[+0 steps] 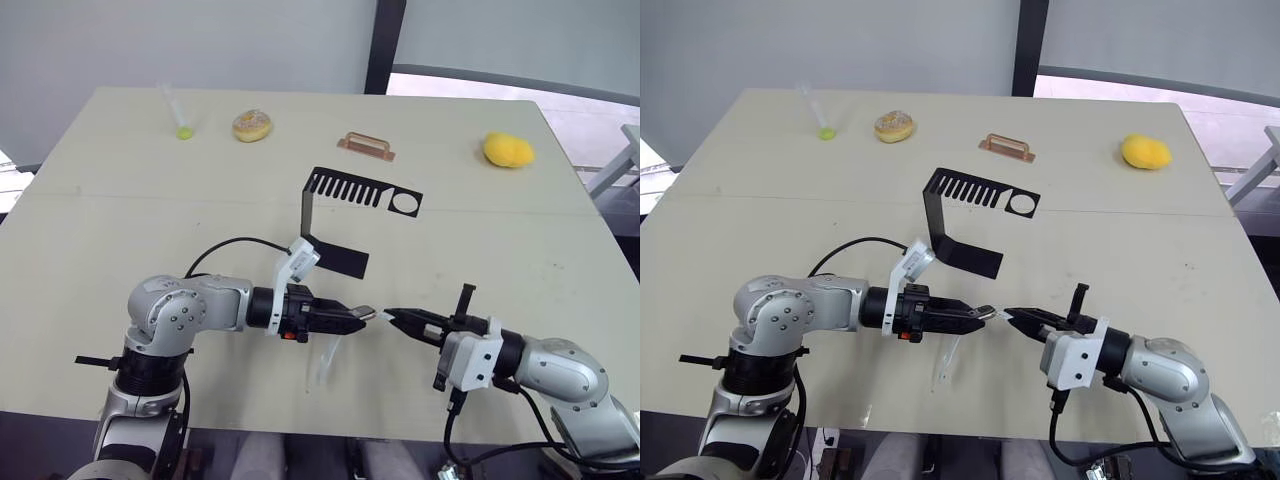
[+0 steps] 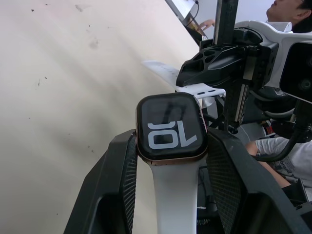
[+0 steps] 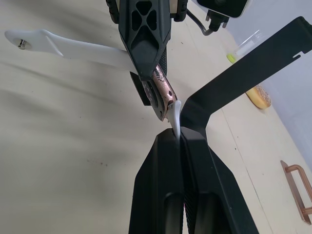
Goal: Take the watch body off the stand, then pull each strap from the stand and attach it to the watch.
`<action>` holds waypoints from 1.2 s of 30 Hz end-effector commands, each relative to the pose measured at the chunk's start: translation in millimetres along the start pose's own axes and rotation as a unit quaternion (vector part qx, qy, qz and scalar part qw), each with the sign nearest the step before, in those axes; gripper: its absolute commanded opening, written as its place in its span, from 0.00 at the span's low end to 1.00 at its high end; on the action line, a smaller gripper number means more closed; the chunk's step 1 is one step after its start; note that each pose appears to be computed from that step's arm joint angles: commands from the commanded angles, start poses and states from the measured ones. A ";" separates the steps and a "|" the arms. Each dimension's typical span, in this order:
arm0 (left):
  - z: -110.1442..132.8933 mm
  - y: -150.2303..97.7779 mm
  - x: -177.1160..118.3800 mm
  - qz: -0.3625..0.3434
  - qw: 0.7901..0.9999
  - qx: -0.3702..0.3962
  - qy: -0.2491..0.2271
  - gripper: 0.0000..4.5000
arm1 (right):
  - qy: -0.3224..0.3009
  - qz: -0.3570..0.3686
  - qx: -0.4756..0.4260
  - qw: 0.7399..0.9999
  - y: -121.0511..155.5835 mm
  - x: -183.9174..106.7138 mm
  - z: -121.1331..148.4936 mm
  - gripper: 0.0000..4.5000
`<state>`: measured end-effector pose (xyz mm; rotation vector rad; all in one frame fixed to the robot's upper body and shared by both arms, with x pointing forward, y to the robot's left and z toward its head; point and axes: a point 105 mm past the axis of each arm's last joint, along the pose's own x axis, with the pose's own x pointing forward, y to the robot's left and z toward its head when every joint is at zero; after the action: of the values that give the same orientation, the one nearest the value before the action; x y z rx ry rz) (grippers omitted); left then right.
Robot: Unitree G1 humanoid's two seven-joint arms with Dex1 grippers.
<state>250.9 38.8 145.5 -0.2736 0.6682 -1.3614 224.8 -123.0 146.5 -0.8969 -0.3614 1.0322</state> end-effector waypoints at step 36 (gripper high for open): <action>5.7 -22.6 10.8 -0.040 0.999 0.030 0.009 0.35 | -0.020 -0.007 -0.027 0.999 -4.9 10.6 8.6 0.00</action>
<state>251.1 35.8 148.6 -0.2553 0.6673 -1.3441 231.6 -120.6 143.8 -0.9352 -0.3552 1.0340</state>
